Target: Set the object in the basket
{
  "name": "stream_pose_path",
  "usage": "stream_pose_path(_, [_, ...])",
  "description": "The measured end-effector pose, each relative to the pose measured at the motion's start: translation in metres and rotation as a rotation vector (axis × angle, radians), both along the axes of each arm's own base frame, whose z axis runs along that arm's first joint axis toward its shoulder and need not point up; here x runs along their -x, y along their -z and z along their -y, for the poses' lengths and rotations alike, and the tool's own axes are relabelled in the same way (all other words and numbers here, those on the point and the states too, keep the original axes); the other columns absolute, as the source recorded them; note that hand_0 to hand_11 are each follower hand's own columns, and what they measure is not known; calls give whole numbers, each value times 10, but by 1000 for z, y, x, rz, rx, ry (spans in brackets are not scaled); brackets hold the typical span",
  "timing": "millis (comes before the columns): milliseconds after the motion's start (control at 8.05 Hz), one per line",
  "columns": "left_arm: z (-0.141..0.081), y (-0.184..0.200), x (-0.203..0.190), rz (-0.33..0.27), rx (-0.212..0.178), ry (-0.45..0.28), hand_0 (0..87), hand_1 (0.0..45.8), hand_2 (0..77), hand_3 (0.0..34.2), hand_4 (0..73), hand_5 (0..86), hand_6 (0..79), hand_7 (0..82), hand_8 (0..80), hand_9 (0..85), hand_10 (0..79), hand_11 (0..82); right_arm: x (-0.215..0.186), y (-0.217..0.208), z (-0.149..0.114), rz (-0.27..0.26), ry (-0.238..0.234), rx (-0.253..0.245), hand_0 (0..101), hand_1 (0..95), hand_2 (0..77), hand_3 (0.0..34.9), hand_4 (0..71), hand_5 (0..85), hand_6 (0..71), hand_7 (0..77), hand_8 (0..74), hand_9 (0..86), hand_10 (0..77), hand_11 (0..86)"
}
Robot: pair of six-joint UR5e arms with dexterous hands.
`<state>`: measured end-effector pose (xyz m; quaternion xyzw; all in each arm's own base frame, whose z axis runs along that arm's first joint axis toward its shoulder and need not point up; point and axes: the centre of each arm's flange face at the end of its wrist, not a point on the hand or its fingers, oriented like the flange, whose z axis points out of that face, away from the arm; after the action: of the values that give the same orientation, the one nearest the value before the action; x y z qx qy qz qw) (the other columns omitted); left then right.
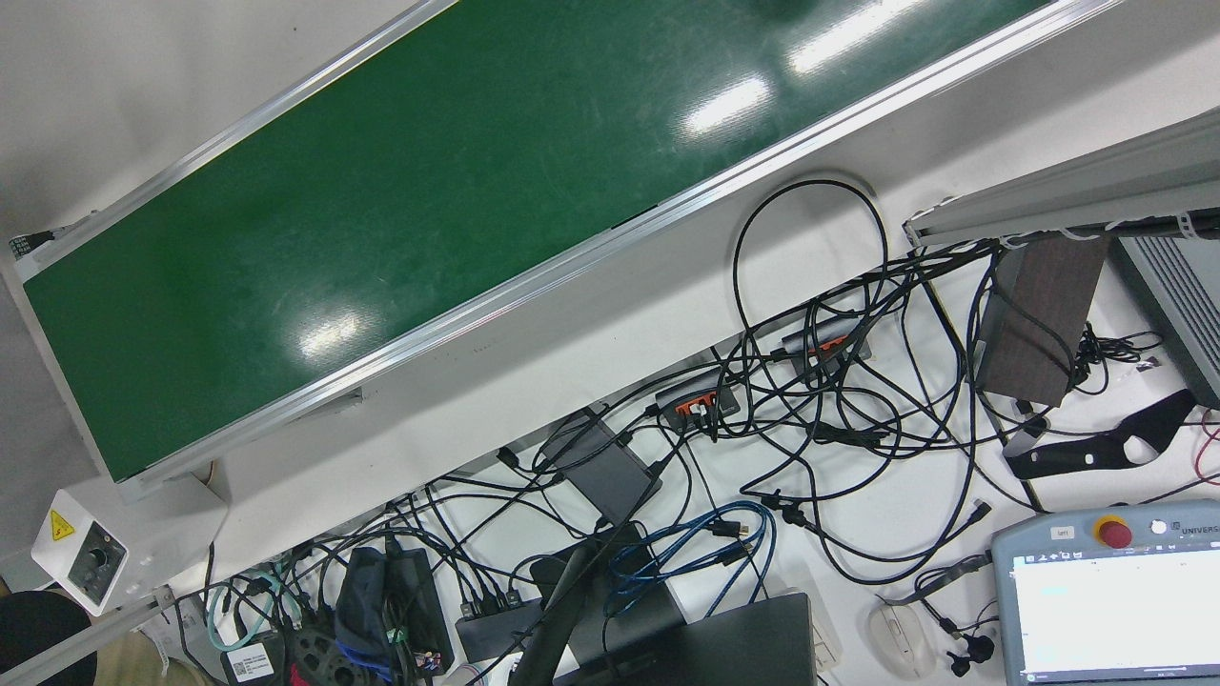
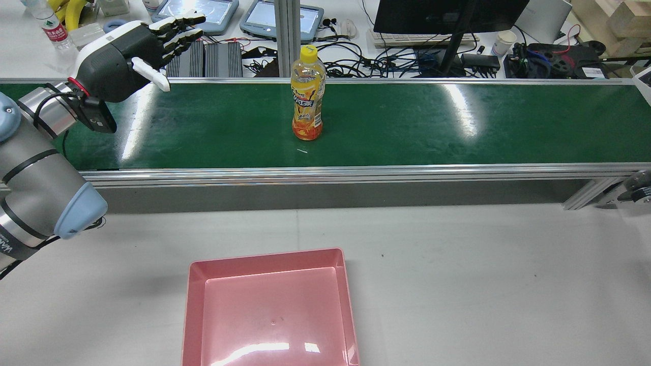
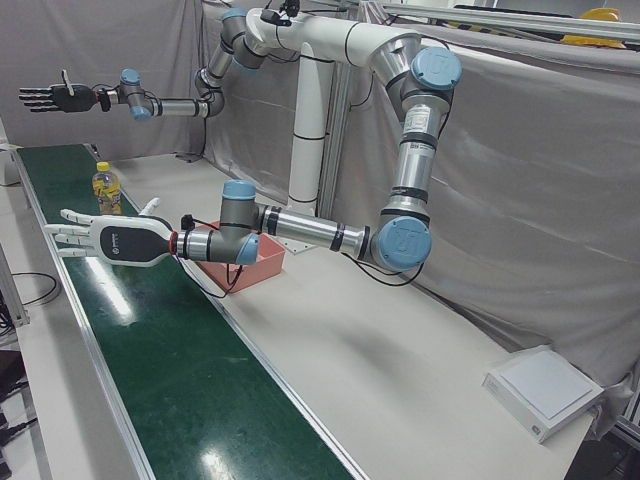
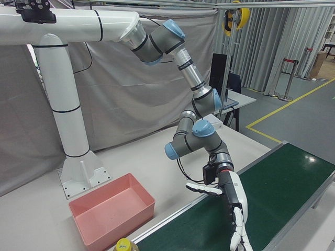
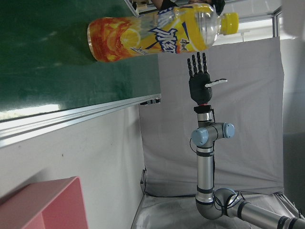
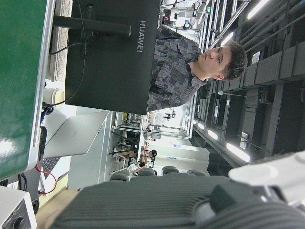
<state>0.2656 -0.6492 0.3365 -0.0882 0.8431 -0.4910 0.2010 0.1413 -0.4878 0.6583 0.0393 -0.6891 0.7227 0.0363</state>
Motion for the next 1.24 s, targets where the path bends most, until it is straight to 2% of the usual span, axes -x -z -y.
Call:
stream_pose_path(621, [-3, -2, -11, 7, 2, -9, 584, 16, 0, 23, 125, 164, 5, 11, 71, 87, 5, 16, 0, 0, 0, 0, 0, 0, 3, 0, 5, 0, 0, 0, 0, 5, 0, 0, 0, 0])
stream_pose_path(746, [-4, -3, -14, 9, 3, -11, 615, 38, 0, 24, 131, 147, 5, 11, 54, 87, 5, 27, 0, 0, 0, 0, 0, 0, 4, 0, 5, 0, 0, 0, 0, 5, 0, 0, 0, 0])
stream_pose_path(1119, [-8, -4, -22, 1, 9, 0, 620, 38, 0, 32, 120, 125, 5, 11, 60, 65, 5, 22, 0, -1, 0, 0, 0, 1, 3, 0, 5, 0, 0, 0, 0, 5, 0, 0, 0, 0])
stream_pose_path(1243, [-9, -4, -24, -2, 11, 5, 606, 16, 0, 31, 120, 125, 5, 11, 60, 65, 5, 22, 0, 0, 0, 0, 0, 1, 3, 0, 5, 0, 0, 0, 0, 5, 0, 0, 0, 0])
